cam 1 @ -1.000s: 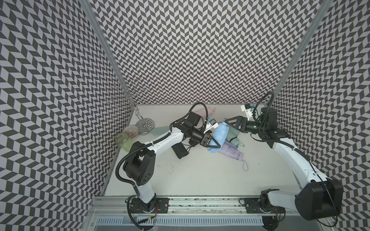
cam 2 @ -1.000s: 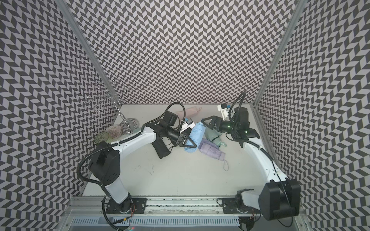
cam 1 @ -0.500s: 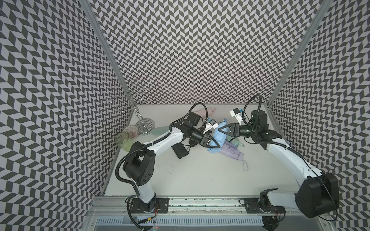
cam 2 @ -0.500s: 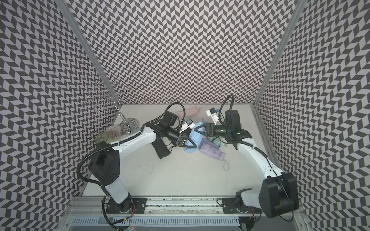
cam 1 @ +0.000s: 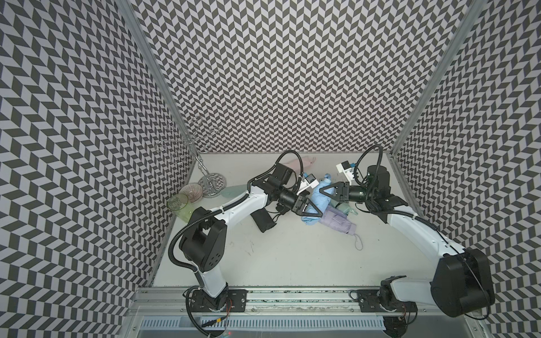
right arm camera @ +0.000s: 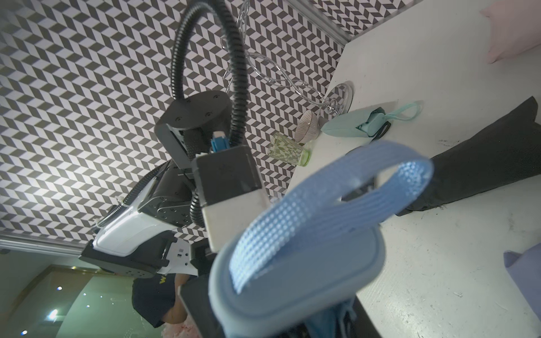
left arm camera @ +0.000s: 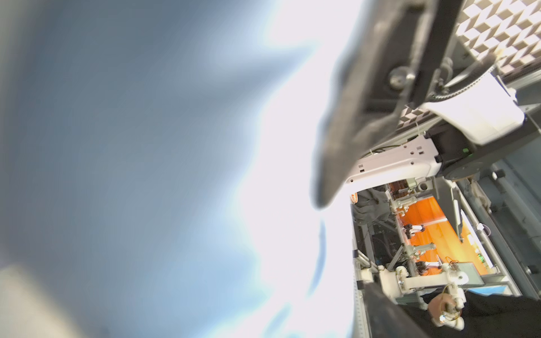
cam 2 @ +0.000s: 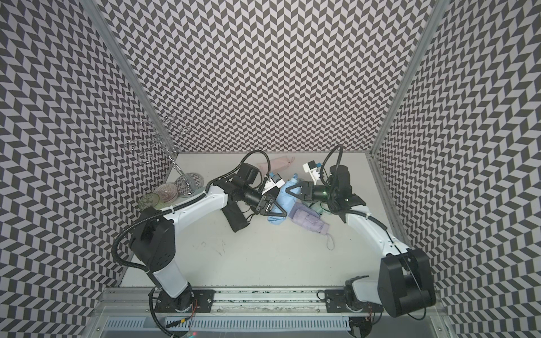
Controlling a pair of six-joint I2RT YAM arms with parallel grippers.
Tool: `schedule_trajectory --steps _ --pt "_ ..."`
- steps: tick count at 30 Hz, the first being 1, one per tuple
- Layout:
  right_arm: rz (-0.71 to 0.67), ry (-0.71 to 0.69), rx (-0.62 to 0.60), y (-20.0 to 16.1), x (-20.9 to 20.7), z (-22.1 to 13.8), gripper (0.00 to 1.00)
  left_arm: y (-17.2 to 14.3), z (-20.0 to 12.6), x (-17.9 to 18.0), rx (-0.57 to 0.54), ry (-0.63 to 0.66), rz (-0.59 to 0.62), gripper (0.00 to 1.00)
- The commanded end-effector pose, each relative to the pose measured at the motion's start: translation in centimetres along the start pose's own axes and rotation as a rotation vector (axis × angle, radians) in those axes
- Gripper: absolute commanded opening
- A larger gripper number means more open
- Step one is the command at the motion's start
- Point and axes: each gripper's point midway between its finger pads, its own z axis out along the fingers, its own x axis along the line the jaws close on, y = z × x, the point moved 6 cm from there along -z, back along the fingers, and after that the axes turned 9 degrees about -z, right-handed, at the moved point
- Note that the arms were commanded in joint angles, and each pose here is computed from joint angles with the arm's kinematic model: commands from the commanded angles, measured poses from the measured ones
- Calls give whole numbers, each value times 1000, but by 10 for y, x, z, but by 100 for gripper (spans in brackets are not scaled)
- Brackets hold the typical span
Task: Take umbrellas out of sleeves
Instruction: Pick up the umbrella from the center of the board.
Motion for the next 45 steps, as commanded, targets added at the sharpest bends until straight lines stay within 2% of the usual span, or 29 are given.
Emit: schedule_trajectory --steps 1,7,10,15,21,28,34,40,45 --pt "-59 9 -159 25 23 -14 19 13 -26 -12 -94 -46 32 100" --pt "-12 41 -410 38 40 -38 19 24 -89 -19 -407 -71 -57 100" --pt "-29 115 -493 44 54 -45 21 25 -97 -27 -454 -131 -73 100" --pt "-65 147 -527 54 69 -45 20 28 -104 -53 -513 -260 -79 100" --pt "-76 179 -542 58 78 -38 21 28 -101 -70 -506 -413 -96 100" --pt "-95 203 -537 63 90 -25 21 24 -91 -53 -494 -355 -155 100" --pt "-91 186 -552 63 85 -20 21 28 -85 -68 -463 -349 -100 100" --pt "-107 183 -586 65 87 -18 21 20 -69 -69 -423 -350 -116 100" --pt "-120 180 -569 61 87 -15 21 21 -65 -72 -417 -358 -109 93"
